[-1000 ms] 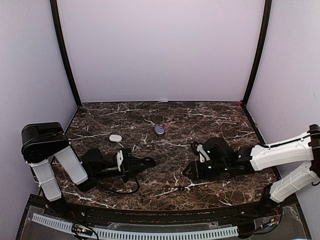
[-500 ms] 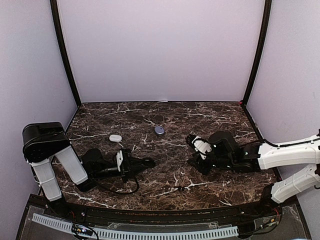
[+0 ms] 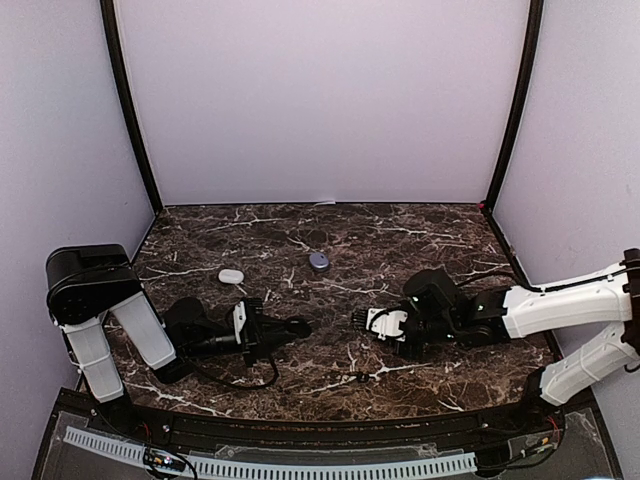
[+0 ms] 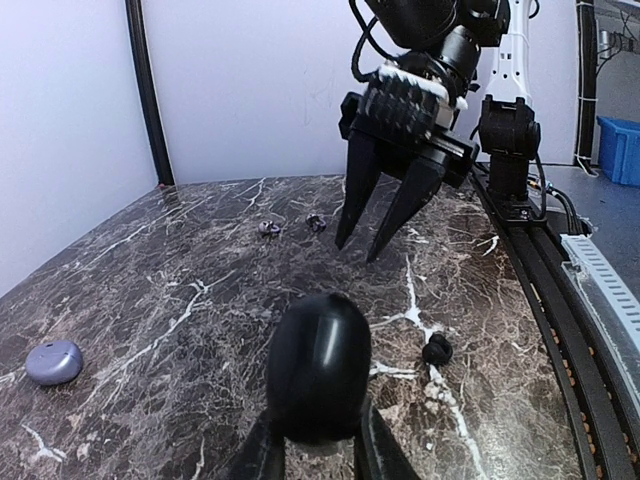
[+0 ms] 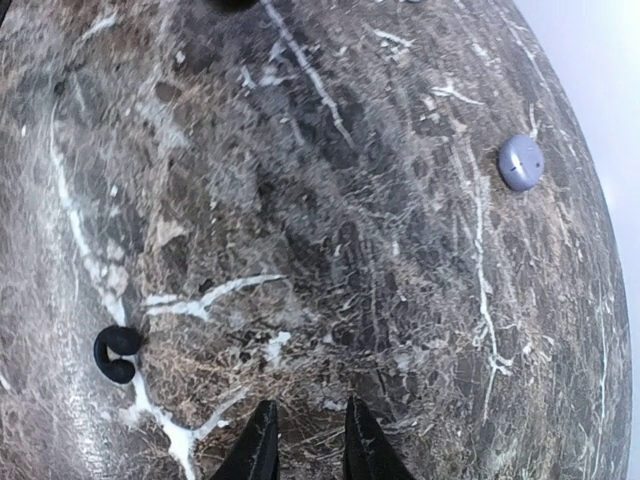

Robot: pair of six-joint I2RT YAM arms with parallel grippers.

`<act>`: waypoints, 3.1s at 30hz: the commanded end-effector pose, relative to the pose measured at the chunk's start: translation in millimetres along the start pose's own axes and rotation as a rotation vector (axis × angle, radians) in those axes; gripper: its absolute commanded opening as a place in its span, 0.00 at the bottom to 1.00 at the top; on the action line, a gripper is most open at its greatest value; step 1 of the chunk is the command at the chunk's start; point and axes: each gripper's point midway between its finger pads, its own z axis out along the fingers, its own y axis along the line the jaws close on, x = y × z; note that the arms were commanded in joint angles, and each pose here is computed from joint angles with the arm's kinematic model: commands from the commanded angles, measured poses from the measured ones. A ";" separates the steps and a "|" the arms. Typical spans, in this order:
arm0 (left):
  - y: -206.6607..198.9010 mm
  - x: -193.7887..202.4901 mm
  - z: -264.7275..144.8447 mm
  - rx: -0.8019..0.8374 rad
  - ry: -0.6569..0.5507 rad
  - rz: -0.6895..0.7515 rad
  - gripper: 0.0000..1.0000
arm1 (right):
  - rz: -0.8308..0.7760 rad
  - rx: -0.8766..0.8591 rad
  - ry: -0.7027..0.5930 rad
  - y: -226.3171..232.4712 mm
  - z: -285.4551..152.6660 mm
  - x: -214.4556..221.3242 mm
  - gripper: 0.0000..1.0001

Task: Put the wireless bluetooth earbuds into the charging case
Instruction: Pick up the left earbud from the center of the board.

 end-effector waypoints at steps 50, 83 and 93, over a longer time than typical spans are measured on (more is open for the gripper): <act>8.5 -31.1 -11.0 -0.054 -0.119 0.037 0.17 | -0.011 -0.151 0.105 104.1 17.8 -3.0 0.19; 18.3 -33.1 -17.0 -0.084 -0.142 -0.015 0.17 | -0.061 -0.120 0.135 101.3 31.6 -0.2 0.22; 18.3 -32.9 -17.0 -0.084 -0.141 -0.015 0.17 | -0.056 -0.097 0.158 96.5 35.6 5.2 0.23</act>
